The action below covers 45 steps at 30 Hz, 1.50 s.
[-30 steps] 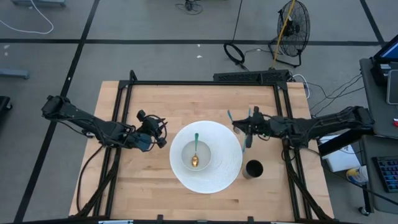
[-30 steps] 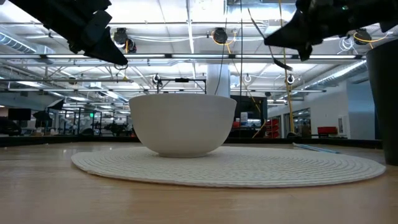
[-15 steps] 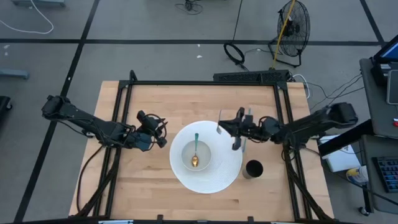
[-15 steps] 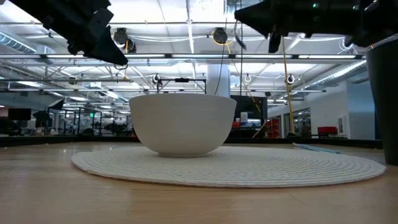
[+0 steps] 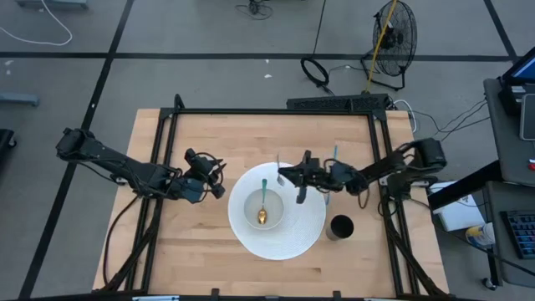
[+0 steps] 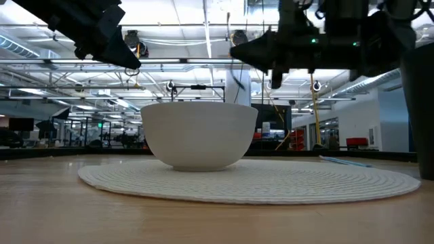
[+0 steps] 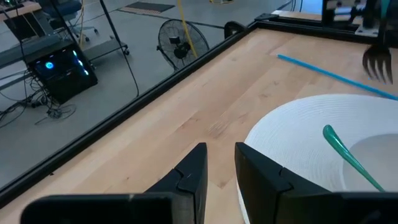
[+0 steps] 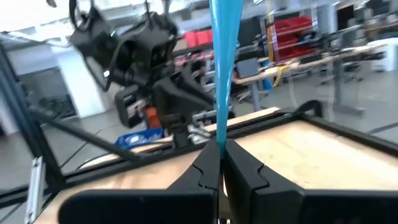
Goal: Pick & Place Utensil
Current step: Put the blue fork into the white bowl on the white mat
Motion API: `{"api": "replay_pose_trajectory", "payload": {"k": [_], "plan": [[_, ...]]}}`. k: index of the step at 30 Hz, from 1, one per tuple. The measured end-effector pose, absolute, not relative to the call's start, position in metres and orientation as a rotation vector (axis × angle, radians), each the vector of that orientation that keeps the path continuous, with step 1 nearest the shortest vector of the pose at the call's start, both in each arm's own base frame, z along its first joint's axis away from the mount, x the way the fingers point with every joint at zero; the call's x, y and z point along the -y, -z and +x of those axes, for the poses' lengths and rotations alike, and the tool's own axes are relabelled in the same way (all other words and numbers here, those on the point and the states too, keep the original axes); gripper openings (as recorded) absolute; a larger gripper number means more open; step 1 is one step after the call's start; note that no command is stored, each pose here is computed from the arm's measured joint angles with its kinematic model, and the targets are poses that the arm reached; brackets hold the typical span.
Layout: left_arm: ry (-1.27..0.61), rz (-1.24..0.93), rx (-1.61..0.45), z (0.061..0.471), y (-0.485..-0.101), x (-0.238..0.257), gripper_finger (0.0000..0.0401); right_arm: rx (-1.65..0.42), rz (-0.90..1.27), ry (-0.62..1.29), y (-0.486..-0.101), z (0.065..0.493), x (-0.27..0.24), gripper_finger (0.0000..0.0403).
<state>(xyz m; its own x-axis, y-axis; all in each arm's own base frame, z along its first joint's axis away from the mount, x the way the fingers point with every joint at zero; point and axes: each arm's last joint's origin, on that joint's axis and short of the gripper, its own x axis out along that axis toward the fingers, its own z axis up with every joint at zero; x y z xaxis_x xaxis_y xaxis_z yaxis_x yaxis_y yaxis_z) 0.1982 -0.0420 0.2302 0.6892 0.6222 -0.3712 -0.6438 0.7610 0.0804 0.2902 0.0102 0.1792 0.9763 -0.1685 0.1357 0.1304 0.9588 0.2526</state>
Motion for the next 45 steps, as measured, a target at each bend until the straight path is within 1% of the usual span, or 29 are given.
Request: {"api": "replay_pose_trajectory", "payload": {"k": [5, 9, 21, 26, 29, 34, 37, 41, 45], "plan": [[-0.708, -0.062, -0.391, 0.198, -0.23, 0.042, 0.0088, 0.114, 0.236, 0.14, -0.171, 0.314, -0.01, 0.0], [-0.703, -0.062, -0.391, 0.198, -0.23, 0.043, 0.0088, 0.098, 0.238, 0.132, -0.165, 0.324, -0.011, 0.0], [-0.704, -0.061, -0.386, 0.199, -0.231, 0.043, 0.0088, 0.049, 0.298, 0.003, -0.153, 0.338, -0.019, 0.0], [-0.691, -0.076, -0.376, 0.2, -0.232, 0.044, 0.0088, -0.014, 0.293, -0.035, -0.147, 0.339, -0.02, 0.0], [-0.608, -0.09, -0.369, 0.203, -0.236, 0.046, 0.0088, -0.013, 0.265, -0.042, -0.147, 0.339, -0.021, 0.0], [-0.341, -0.033, -0.329, 0.222, -0.241, 0.057, 0.0088, -0.001, 0.223, -0.064, -0.148, 0.339, -0.02, 0.0], [-0.213, -0.005, -0.249, 0.238, -0.244, 0.061, 0.0088, 0.012, 0.21, -0.063, -0.15, 0.339, -0.019, 0.0], [-0.139, -0.009, -0.217, 0.255, -0.235, 0.056, 0.0088, 0.014, 0.191, -0.062, -0.15, 0.339, -0.019, 0.0], [-0.145, -0.065, -0.236, 0.268, -0.223, 0.045, 0.0088, 0.029, 0.172, -0.062, -0.151, 0.338, -0.019, 0.0]]}}
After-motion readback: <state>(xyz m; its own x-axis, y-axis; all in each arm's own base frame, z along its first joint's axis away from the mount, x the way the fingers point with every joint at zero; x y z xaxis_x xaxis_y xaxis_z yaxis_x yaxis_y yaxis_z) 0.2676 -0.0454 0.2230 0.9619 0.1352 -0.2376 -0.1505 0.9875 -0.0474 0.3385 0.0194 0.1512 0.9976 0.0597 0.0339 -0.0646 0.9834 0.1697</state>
